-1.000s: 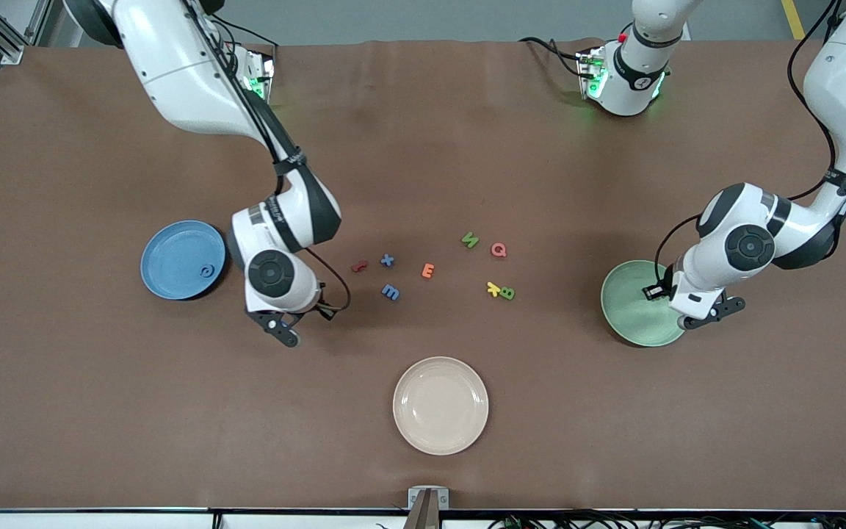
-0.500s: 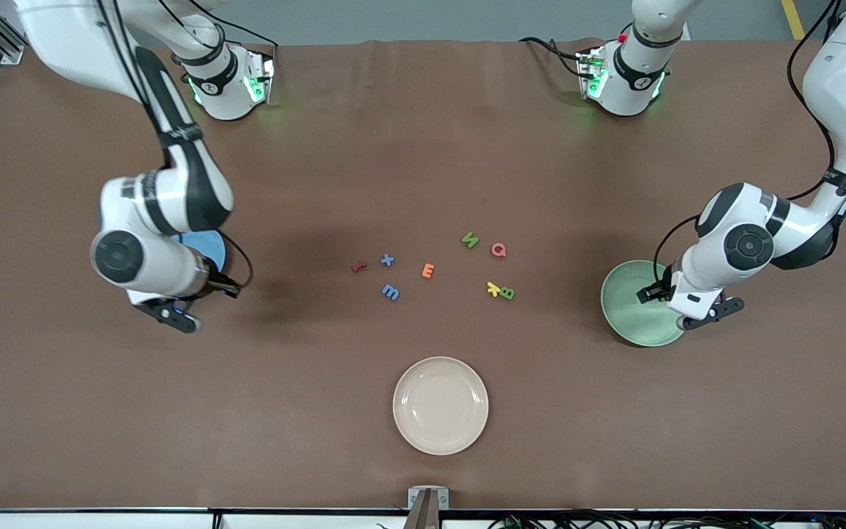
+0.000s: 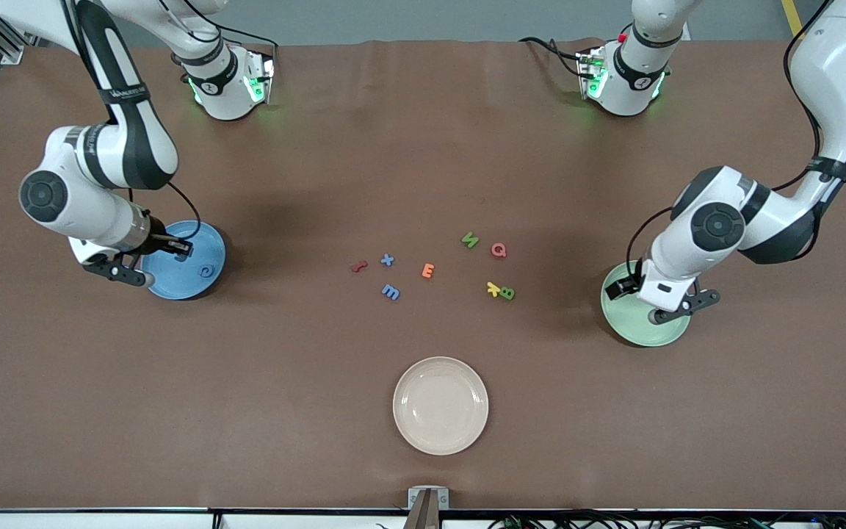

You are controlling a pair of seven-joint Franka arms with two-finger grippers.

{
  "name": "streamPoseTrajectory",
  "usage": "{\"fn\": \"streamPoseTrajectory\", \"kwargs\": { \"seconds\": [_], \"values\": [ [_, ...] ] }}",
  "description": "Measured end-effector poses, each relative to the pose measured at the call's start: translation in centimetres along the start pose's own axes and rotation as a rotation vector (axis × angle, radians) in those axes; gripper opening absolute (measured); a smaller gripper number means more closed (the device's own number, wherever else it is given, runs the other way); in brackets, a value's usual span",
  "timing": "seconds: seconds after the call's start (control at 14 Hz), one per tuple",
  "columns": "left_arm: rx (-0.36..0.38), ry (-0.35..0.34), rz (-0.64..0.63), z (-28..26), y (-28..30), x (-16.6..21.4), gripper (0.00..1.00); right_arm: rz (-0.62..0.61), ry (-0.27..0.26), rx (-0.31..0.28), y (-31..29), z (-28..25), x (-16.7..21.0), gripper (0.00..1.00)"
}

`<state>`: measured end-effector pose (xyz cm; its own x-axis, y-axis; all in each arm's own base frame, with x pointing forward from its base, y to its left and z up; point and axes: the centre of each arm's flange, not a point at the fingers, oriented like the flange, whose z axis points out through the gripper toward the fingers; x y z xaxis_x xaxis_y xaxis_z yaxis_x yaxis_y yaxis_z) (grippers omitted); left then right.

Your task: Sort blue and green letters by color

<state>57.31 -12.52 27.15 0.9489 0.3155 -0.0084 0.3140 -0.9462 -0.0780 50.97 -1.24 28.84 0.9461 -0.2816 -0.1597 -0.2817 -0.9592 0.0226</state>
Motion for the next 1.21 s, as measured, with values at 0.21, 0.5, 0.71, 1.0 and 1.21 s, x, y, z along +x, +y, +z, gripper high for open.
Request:
{"fn": "streamPoseTrajectory", "kwargs": {
  "seconds": [0.21, 0.5, 0.71, 1.0, 1.21],
  "values": [
    [-0.011, 0.012, 0.034, -1.6, 2.5, -1.6, 0.99, 0.002, -0.005, 0.004, 1.7, 0.1, 0.0, 0.30],
    [-0.013, 0.019, 0.010, -2.1, 9.4, -7.1, 0.96, -0.008, 0.001, 0.006, 1.2, -0.3, -0.2, 0.66],
    [-0.010, 0.019, -0.015, -2.0, 13.5, -11.4, 0.96, -0.021, 0.004, 0.007, 0.4, -0.9, -0.6, 0.97],
    [-0.019, 0.007, -0.062, -1.3, 16.8, -15.3, 0.96, 0.031, 0.022, -0.003, -5.3, -1.5, -2.4, 1.00],
    [-0.040, 0.006, -0.089, -0.2, 19.2, -18.1, 0.95, 0.072, 0.057, -0.006, -13.3, -2.1, -5.6, 1.00]
  ]
}}
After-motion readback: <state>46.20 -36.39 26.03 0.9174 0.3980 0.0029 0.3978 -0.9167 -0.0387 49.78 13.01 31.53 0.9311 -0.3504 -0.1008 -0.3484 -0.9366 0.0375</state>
